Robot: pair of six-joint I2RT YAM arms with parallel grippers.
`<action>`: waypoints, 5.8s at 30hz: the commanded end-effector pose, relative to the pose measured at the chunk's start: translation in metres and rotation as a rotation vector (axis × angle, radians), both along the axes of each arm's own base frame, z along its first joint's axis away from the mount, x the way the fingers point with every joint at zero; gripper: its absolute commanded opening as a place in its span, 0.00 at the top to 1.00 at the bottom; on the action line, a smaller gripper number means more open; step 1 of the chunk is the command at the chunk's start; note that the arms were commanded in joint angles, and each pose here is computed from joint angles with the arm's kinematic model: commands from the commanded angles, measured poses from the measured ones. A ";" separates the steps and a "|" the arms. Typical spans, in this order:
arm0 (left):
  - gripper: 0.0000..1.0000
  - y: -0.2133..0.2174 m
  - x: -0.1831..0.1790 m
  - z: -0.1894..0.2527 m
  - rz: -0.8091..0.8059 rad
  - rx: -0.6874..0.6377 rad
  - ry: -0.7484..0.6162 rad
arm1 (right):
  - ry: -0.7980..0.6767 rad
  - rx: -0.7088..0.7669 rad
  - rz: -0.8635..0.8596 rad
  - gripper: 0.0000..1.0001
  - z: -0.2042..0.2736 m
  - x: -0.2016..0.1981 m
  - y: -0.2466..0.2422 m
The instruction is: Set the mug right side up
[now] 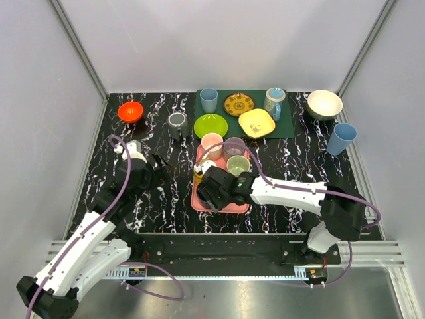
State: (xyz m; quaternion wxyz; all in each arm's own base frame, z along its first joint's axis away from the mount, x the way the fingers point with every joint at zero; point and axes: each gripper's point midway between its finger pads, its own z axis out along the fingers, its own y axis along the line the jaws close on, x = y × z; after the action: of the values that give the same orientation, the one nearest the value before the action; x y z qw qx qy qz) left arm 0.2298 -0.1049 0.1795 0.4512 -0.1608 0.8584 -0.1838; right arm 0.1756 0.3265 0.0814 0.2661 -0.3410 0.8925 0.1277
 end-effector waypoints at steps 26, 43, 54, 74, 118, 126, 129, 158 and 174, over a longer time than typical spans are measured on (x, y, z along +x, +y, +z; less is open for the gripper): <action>0.12 0.011 -0.005 0.064 0.022 -0.070 -0.214 | -0.085 0.450 0.008 1.00 0.168 -0.024 0.015; 0.01 -0.081 -0.075 0.170 -0.582 -0.675 -0.665 | 0.058 1.426 0.133 1.00 0.332 -0.025 -0.028; 0.12 -0.130 -0.080 0.190 -0.892 -0.865 -0.624 | 0.097 1.485 0.212 1.00 0.336 -0.030 -0.022; 0.51 -0.152 -0.064 0.216 -0.912 -0.890 -0.695 | 0.153 1.388 0.154 1.00 0.298 -0.004 0.003; 1.00 -0.144 -0.035 0.247 -0.723 -1.109 -0.742 | 0.169 1.208 0.143 1.00 0.233 -0.009 0.000; 1.00 -0.111 -0.014 0.217 -0.489 -0.602 -0.712 | 0.036 1.071 0.033 0.32 0.238 0.005 -0.020; 1.00 -0.074 -0.002 0.215 -0.316 -0.382 -0.686 | -0.005 0.983 -0.073 0.19 0.228 0.017 -0.033; 1.00 0.069 0.225 -0.046 0.223 0.276 0.230 | -0.183 0.565 -0.496 0.18 0.176 0.058 -0.116; 1.00 0.080 0.257 -0.099 0.228 0.313 0.289 | -0.176 0.492 -0.504 0.17 0.160 0.066 -0.116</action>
State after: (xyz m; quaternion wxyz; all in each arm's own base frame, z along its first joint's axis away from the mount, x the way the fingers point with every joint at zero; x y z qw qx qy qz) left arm 0.4566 -0.0239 0.0554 0.3083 -0.2069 0.9273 0.0465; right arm 0.2319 0.2086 0.2216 0.4136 -0.0440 0.8764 0.2428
